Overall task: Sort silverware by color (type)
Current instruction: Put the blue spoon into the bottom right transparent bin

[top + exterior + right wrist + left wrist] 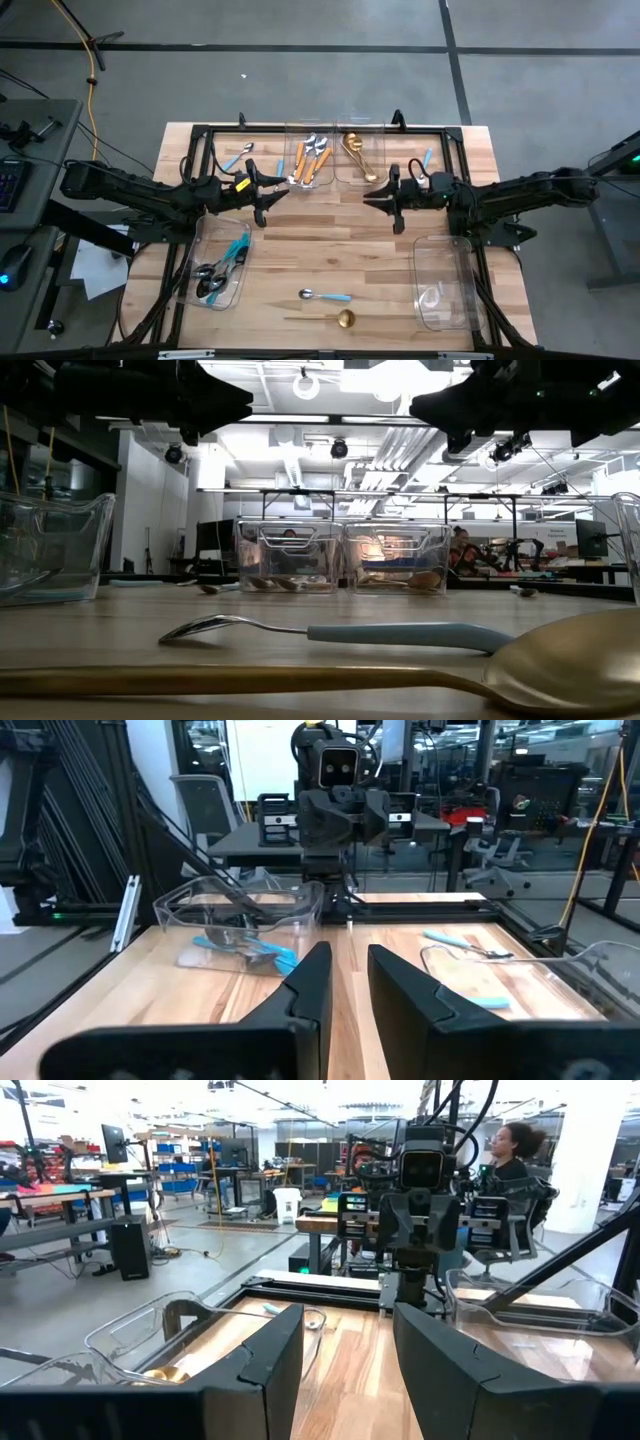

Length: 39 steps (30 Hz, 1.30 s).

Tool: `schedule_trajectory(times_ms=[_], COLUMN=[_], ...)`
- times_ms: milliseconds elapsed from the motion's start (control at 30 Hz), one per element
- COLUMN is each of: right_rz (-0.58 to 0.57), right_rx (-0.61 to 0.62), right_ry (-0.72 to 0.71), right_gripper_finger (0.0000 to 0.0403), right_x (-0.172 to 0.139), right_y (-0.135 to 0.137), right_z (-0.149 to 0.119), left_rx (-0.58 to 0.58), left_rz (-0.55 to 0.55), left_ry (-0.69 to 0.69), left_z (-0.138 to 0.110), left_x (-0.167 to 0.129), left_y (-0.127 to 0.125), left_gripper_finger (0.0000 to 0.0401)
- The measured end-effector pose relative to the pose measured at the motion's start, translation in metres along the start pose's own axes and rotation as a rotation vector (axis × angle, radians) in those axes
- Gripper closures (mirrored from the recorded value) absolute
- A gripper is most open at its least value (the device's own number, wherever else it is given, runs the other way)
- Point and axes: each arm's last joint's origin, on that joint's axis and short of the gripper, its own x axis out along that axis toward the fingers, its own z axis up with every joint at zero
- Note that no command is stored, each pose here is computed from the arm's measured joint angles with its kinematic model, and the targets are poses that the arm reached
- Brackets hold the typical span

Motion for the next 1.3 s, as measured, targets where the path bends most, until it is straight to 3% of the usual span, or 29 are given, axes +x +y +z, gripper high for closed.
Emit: schedule_trajectory(times_ms=[1033, 1133, 1300], right_rz=[-0.004, -0.004, -0.004], right_rx=[0.0, 0.0, 0.0], right_ry=[0.0, 0.0, 0.0], right_gripper_finger=[0.035, 0.035, 0.035], right_x=[0.0, 0.0, 0.0], right_y=[0.0, 0.0, 0.0], right_z=[0.0, 0.0, 0.0], left_rx=[-0.01, -0.075, -0.107], left_rz=[0.004, 0.09, 0.436], left_ry=[0.001, 0.004, 0.113], left_z=[0.0, -0.001, -0.006], left_x=[0.0, 0.0, 0.002], left_y=[0.0, 0.003, 0.018], left_gripper_finger=[0.0256, 0.0256, 0.0256])
